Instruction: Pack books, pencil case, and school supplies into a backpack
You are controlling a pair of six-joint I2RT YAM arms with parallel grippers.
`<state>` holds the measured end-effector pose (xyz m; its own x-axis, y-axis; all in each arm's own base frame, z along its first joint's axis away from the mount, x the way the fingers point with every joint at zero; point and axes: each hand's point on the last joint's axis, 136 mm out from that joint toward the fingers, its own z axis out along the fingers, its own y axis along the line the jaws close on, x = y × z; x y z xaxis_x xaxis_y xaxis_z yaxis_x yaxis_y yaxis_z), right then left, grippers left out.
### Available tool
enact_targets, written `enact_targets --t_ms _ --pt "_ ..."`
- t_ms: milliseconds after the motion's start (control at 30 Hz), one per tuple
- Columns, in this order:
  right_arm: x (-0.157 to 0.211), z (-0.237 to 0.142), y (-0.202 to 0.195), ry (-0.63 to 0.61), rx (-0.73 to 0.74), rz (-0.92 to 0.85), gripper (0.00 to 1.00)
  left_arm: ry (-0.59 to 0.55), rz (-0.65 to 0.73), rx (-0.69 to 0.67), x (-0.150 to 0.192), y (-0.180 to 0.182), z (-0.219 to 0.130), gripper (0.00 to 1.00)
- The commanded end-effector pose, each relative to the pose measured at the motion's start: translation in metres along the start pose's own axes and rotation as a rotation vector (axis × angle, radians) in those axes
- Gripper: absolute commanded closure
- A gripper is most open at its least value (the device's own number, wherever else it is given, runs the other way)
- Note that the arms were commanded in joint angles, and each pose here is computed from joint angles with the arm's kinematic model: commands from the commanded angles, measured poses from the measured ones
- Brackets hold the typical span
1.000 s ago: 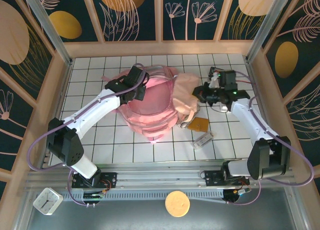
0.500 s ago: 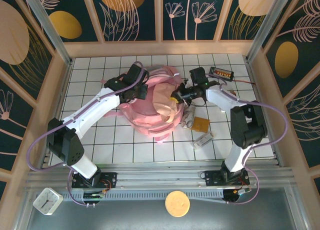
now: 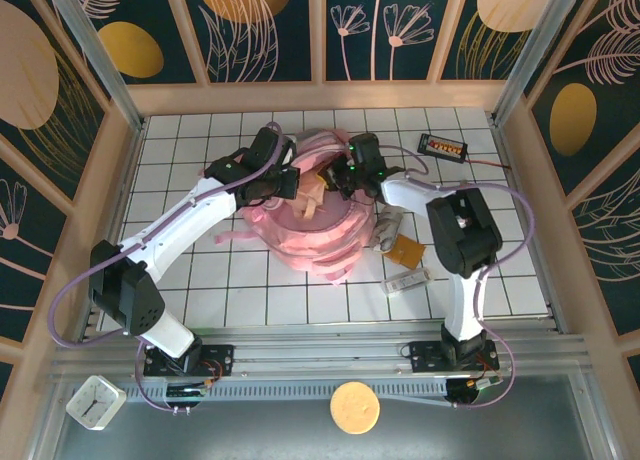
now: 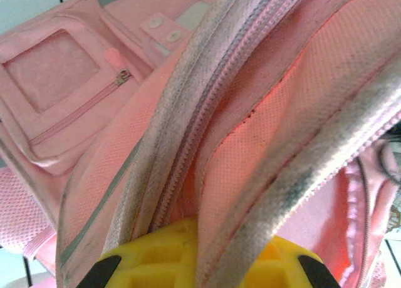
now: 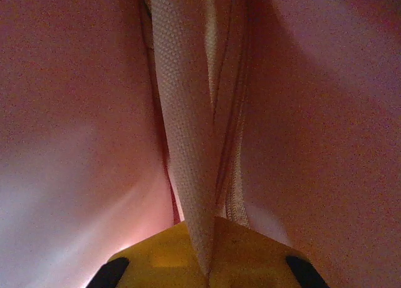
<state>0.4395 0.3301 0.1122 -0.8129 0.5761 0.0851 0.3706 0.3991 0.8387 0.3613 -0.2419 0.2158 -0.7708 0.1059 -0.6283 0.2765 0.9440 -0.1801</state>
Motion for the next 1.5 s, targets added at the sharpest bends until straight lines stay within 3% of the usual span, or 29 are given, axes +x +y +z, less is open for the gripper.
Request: enact_targets --t_ms 0,167,233,300,467,700,833,1233,1467 --pt "-0.013 0.01 0.039 -0.151 -0.139 0.013 1.0 -0.166 -0.058 0.2 -0.044 -0.041 -0.029 1.0" --pt "-0.003 0.037 0.049 -0.093 -0.149 -0.072 1.0 -0.16 -0.084 0.197 -0.038 -0.039 -0.023 1.0" --pt "-0.002 0.039 0.043 -0.086 -0.114 -0.089 0.95 -0.161 -0.097 0.178 -0.036 -0.034 -0.021 1.0" --pt "-0.002 0.035 0.04 -0.084 -0.093 -0.107 0.86 -0.167 -0.104 0.16 -0.034 -0.03 -0.021 1.0" --pt "0.004 0.025 0.044 -0.041 -0.053 -0.174 0.52 -0.206 -0.1 0.097 -0.039 -0.018 -0.027 1.0" --pt "0.023 -0.001 0.071 0.039 -0.006 -0.358 0.32 -0.168 -0.082 -0.029 -0.033 0.004 -0.017 1.0" --pt "0.031 -0.026 0.08 0.049 0.013 -0.433 0.27 -0.175 -0.092 -0.06 -0.031 0.011 -0.016 1.0" --pt "0.056 -0.096 0.068 0.096 0.079 -0.517 0.25 -0.206 -0.134 -0.083 -0.032 0.026 -0.015 1.0" --pt "0.059 -0.163 0.04 0.004 0.197 -0.594 0.04 -0.19 -0.102 -0.065 -0.025 0.024 -0.008 1.0"
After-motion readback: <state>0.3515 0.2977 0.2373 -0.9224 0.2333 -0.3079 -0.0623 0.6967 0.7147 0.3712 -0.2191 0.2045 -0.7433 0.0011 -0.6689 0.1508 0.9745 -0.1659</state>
